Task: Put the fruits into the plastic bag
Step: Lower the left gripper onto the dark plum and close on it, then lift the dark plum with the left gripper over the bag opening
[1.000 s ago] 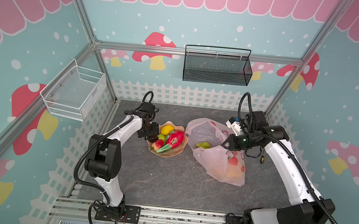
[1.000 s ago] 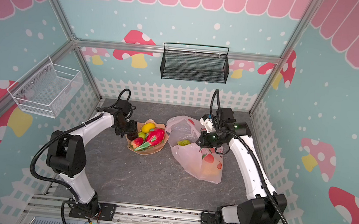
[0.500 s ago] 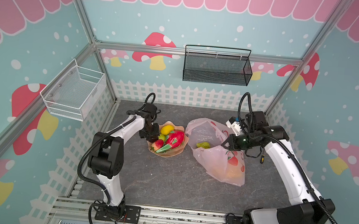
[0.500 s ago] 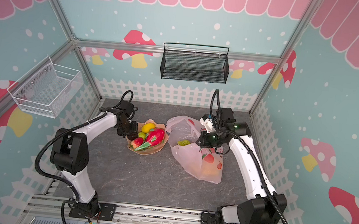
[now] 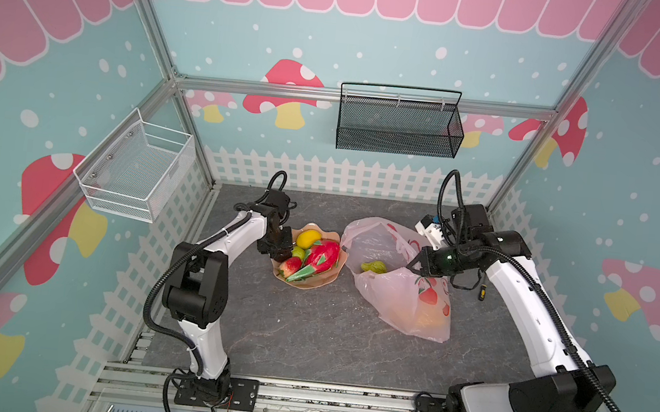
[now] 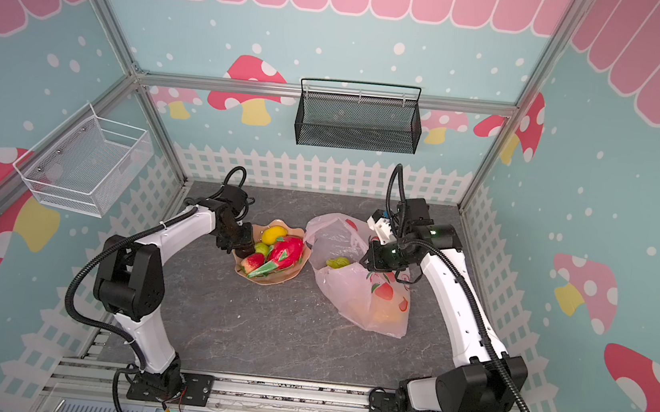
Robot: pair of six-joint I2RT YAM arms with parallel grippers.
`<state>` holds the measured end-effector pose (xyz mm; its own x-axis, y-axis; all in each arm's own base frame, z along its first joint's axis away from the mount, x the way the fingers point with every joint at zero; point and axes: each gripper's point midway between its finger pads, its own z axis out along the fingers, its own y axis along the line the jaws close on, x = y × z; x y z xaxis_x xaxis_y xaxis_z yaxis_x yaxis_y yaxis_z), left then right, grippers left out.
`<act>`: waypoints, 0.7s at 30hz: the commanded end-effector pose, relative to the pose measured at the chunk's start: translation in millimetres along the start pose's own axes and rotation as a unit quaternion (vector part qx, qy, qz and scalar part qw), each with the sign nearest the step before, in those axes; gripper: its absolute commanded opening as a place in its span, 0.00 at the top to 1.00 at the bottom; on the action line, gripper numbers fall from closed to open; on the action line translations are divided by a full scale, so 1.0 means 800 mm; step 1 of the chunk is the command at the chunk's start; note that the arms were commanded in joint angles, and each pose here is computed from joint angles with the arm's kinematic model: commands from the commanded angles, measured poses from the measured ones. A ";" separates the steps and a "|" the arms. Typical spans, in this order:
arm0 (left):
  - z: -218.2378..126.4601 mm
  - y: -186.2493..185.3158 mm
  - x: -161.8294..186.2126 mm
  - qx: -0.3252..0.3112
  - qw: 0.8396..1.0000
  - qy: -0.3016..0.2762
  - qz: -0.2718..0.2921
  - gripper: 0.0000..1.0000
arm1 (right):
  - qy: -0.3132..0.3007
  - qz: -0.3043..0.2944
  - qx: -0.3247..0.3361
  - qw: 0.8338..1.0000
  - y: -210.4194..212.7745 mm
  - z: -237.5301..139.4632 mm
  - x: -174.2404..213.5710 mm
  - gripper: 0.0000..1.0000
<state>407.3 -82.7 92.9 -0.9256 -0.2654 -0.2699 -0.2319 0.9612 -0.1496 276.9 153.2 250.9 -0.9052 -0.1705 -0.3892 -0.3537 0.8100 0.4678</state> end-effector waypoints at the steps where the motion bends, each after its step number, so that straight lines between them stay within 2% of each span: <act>1: -0.028 -0.008 -0.013 0.008 1.000 -0.029 -0.002 0.60 | -0.005 -0.013 0.001 1.000 0.001 -0.004 -0.006 1.00; 5: -0.041 -0.008 -0.015 0.009 0.999 -0.039 0.001 0.64 | -0.005 -0.014 0.002 1.000 0.002 -0.005 -0.007 1.00; 13: -0.069 -0.006 -0.021 0.006 0.998 -0.061 0.014 0.67 | -0.005 -0.015 0.002 1.000 0.001 -0.004 -0.008 1.00; 18: -0.102 -0.016 -0.030 0.029 0.995 -0.091 0.028 0.67 | -0.005 -0.016 0.001 1.000 0.002 -0.005 -0.009 1.00; 21: -0.132 -0.034 -0.035 0.061 0.988 -0.124 0.063 0.68 | -0.006 -0.015 0.001 1.000 0.002 -0.006 -0.009 1.00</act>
<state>404.1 -82.4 161.8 -0.8832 -0.2200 -0.4142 -0.1592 0.9714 -0.1764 278.7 153.1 250.5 -0.9045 -0.1733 -0.3896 -0.3552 0.8117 0.4637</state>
